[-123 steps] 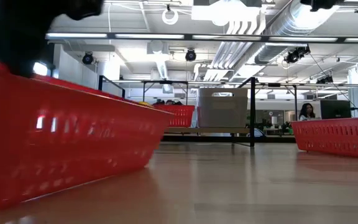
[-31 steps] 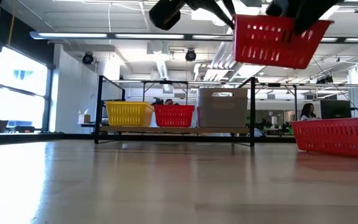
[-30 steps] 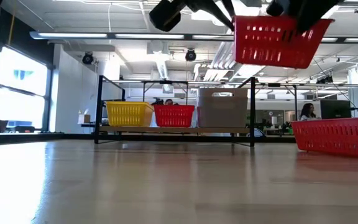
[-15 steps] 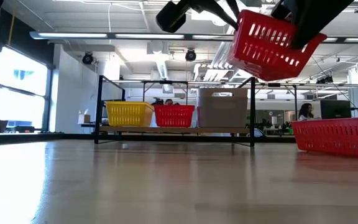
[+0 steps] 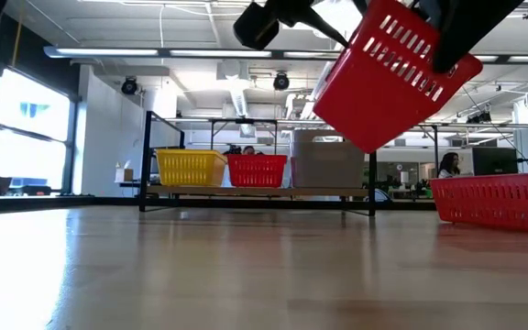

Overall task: Stack baskets on shelf by color
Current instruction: Stack the bottom red basket on top of the red basket on the shelf

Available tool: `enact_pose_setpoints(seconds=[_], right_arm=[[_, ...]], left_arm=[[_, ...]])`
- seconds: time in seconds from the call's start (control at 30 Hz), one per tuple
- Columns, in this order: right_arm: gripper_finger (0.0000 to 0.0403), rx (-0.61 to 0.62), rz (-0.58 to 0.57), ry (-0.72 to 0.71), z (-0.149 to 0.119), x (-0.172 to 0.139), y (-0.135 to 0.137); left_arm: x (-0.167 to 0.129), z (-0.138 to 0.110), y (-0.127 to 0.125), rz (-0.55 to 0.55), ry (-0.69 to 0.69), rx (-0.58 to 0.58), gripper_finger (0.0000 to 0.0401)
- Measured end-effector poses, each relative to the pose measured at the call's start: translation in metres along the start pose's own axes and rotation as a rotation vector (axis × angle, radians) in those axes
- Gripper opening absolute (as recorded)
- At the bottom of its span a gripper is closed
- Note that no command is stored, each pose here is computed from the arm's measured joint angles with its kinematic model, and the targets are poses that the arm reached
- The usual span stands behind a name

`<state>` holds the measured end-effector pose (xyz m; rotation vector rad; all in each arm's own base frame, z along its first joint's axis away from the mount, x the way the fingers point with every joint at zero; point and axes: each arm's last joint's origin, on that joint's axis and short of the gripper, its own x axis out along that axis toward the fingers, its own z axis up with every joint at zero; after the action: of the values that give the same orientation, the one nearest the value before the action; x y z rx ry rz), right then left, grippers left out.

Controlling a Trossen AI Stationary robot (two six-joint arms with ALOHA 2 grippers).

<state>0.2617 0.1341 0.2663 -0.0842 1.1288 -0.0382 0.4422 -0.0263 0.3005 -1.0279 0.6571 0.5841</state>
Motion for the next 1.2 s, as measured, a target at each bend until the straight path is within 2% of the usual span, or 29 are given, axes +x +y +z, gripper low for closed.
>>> enact_pose_setpoints(seconds=[0.2,0.4,0.57,0.73,0.93,1.03,1.2], right_arm=[[0.0,0.002,-0.01,0.003,0.0,0.0,-0.001],[0.0,0.017,-0.035,0.035,-0.004,0.0,-0.003],[0.0,0.019,-0.033,0.038,-0.004,-0.001,-0.003],[0.0,-0.003,-0.018,0.021,0.002,-0.006,-0.004],[0.0,-0.002,-0.003,-0.064,0.022,-0.021,-0.013],[0.0,0.014,-0.009,-0.097,0.032,-0.028,-0.022],[0.0,0.053,-0.042,-0.145,0.048,-0.036,-0.043]], left_arm=[[0.002,0.007,0.004,-0.012,0.063,0.056,0.0139],[-0.004,0.004,0.013,0.074,0.107,0.087,0.0132],[-0.018,0.007,0.014,0.095,0.101,0.125,0.0131],[-0.041,0.011,0.017,0.116,0.081,0.183,0.0131],[-0.075,0.022,0.022,0.157,0.003,0.271,0.0131],[-0.095,0.029,0.028,0.189,-0.041,0.312,0.0131],[-0.129,0.042,0.033,0.181,-0.136,0.365,0.0131]])
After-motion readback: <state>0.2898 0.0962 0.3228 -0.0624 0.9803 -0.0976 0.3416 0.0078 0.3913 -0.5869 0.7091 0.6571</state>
